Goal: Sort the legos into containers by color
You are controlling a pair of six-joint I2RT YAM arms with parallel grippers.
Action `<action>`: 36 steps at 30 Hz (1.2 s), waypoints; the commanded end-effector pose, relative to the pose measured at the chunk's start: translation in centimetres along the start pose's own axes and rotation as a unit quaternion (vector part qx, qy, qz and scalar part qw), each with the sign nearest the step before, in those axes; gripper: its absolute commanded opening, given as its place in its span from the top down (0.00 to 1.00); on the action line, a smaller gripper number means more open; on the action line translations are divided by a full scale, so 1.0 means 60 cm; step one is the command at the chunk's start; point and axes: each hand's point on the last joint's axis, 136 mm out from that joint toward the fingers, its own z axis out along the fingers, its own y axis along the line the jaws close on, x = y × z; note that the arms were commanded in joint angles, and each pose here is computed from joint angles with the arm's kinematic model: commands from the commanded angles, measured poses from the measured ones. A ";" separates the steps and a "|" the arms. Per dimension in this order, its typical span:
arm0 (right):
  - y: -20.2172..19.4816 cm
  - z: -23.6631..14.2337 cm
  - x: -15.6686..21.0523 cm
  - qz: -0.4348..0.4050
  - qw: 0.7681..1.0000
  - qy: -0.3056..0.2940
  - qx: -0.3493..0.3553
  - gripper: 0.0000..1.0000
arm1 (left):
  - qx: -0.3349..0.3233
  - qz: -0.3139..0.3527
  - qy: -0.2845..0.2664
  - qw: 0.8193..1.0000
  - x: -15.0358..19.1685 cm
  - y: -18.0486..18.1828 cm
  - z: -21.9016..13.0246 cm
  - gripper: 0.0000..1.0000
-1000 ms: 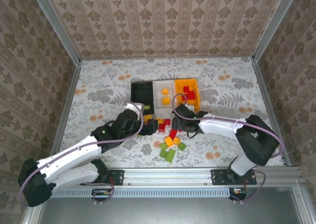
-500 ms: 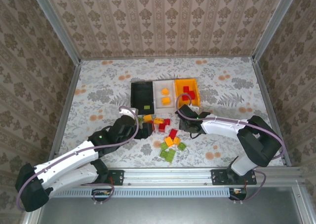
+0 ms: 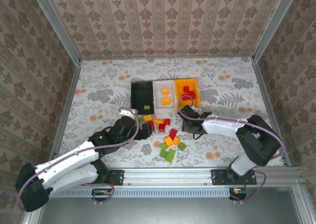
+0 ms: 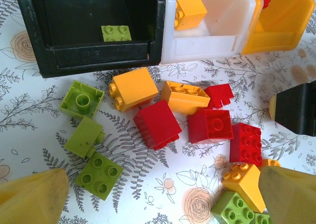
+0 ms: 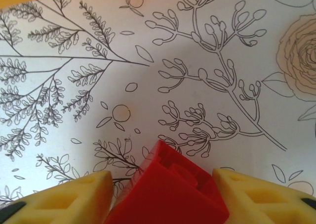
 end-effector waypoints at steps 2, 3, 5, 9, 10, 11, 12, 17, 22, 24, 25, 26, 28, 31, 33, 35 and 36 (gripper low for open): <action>0.003 -0.011 -0.006 -0.005 1.000 0.006 -0.002 0.52 | -0.019 -0.010 0.002 1.000 0.006 0.017 0.002 0.00; 0.006 -0.020 -0.013 -0.007 1.000 0.000 -0.007 0.53 | -0.021 -0.010 0.002 1.000 0.006 0.019 0.001 0.00; 0.010 -0.041 -0.031 -0.013 1.000 -0.014 -0.016 0.56 | -0.025 -0.011 0.003 1.000 0.006 0.022 0.000 0.00; 0.028 -0.101 -0.095 -0.014 0.997 -0.061 -0.052 0.58 | -0.031 -0.011 0.004 0.999 0.006 0.028 -0.001 0.00; 0.031 -0.110 -0.112 -0.012 0.996 -0.070 -0.056 0.58 | -0.032 -0.013 0.004 0.999 0.006 0.028 -0.001 0.00; 0.033 -0.116 -0.130 -0.008 0.995 -0.078 -0.057 0.58 | -0.032 -0.013 0.006 0.999 0.008 0.029 0.000 0.00; 0.034 -0.118 -0.150 -0.003 0.995 -0.085 -0.056 0.58 | -0.033 -0.015 0.008 0.999 0.010 0.030 0.001 0.00; 0.038 -0.092 -0.228 0.028 0.994 -0.101 -0.039 0.58 | -0.028 -0.015 0.016 0.999 0.015 0.028 0.001 0.00; 0.038 -0.047 -0.285 0.039 0.994 -0.099 -0.009 0.57 | -0.032 -0.017 0.021 0.999 0.019 0.032 -0.003 0.00; 0.037 -0.028 -0.297 0.038 0.995 -0.092 0.003 0.56 | -0.031 -0.017 0.022 0.999 0.019 0.033 -0.004 0.00; 0.037 -0.020 -0.302 0.039 0.995 -0.088 0.006 0.55 | -0.031 -0.017 0.023 0.999 0.020 0.034 -0.004 0.00; 0.035 -0.013 -0.306 0.041 0.995 -0.086 0.010 0.54 | -0.032 -0.015 0.025 0.999 0.021 0.034 -0.004 0.00; 0.035 -0.007 -0.313 0.047 0.996 -0.081 0.010 0.48 | -0.035 -0.014 0.027 0.999 0.022 0.036 -0.003 0.00; 0.044 -0.015 -0.318 0.052 0.995 -0.081 -0.005 0.31 | -0.037 -0.011 0.031 0.999 0.024 0.037 -0.002 0.00; 0.049 -0.028 -0.320 0.054 0.995 -0.085 -0.019 0.26 | -0.040 -0.008 0.035 0.999 0.023 0.038 -0.001 0.00; 0.054 -0.047 -0.321 0.055 0.994 -0.093 -0.032 0.24 | -0.052 -0.002 0.044 0.998 0.026 0.043 0.002 0.00; 0.055 -0.056 -0.316 0.056 0.993 -0.096 -0.039 0.24 | -0.058 0.003 0.052 0.997 0.029 0.045 0.004 0.00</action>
